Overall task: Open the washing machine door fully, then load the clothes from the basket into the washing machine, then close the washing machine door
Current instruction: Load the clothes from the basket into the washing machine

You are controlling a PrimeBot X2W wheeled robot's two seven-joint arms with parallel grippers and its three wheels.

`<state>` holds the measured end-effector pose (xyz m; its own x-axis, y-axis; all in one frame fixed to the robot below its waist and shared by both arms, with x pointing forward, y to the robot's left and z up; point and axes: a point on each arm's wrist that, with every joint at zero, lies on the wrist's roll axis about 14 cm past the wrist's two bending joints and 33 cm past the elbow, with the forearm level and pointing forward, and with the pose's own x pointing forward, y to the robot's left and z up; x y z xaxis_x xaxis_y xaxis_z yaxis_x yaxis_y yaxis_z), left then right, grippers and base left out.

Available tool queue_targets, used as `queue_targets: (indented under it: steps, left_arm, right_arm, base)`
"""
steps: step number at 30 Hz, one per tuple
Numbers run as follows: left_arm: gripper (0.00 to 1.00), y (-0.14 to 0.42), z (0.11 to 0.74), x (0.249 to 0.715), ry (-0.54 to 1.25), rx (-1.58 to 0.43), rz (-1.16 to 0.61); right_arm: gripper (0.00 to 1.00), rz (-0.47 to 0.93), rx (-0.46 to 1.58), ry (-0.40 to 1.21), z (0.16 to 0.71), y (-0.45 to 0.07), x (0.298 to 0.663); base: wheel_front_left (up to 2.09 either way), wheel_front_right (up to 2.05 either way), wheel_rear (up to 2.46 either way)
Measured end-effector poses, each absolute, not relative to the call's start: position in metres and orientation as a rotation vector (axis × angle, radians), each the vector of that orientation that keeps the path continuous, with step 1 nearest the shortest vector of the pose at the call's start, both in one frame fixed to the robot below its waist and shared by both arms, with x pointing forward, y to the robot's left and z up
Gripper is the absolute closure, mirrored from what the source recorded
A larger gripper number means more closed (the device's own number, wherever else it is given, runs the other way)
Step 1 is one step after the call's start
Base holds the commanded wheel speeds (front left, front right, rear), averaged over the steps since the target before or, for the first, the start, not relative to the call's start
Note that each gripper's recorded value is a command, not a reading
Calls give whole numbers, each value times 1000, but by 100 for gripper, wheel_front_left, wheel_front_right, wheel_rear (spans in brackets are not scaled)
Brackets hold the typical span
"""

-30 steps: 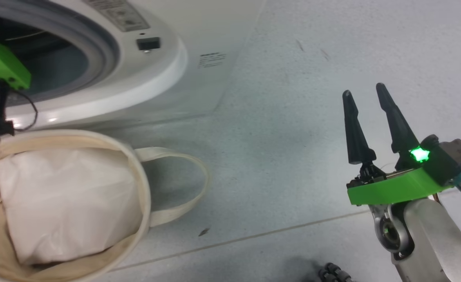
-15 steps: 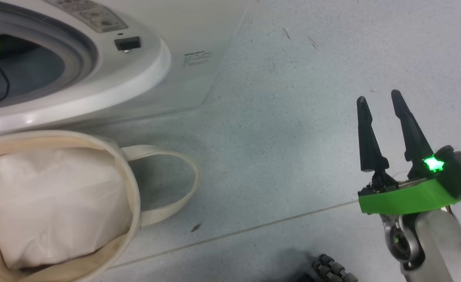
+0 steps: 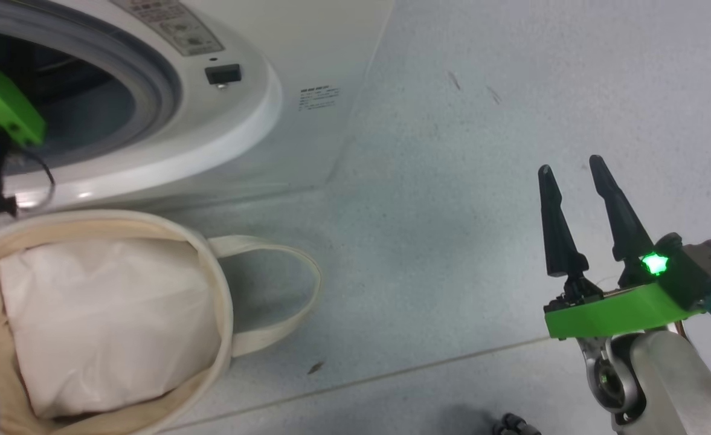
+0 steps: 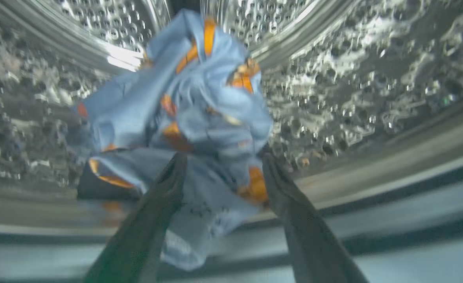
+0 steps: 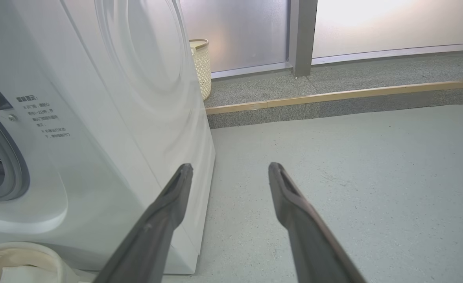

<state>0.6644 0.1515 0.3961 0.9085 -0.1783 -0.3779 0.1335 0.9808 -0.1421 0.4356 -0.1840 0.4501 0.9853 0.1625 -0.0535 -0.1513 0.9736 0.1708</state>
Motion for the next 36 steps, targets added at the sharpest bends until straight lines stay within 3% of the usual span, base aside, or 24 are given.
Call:
queue_targets:
  steps: [13,23,28,36]
  left_arm:
    - [0,163,410,616,417,-126,-133]
    - [0,165,433,582,330,-132,-142]
    - [0,164,471,572,206,-216,-158]
    - [0,179,467,517,178,-196,-150]
  right_arm:
    - [0,197,220,10,477,-170,430]
    - [0,261,243,-24,495,-150,426]
    - [0,300,251,-43,505,-139,423]
    - [0,371,267,-69,520,-117,418]
  base:
    - [0,0,0]
    - [0,0,0]
    - [0,0,0]
    - [0,0,0]
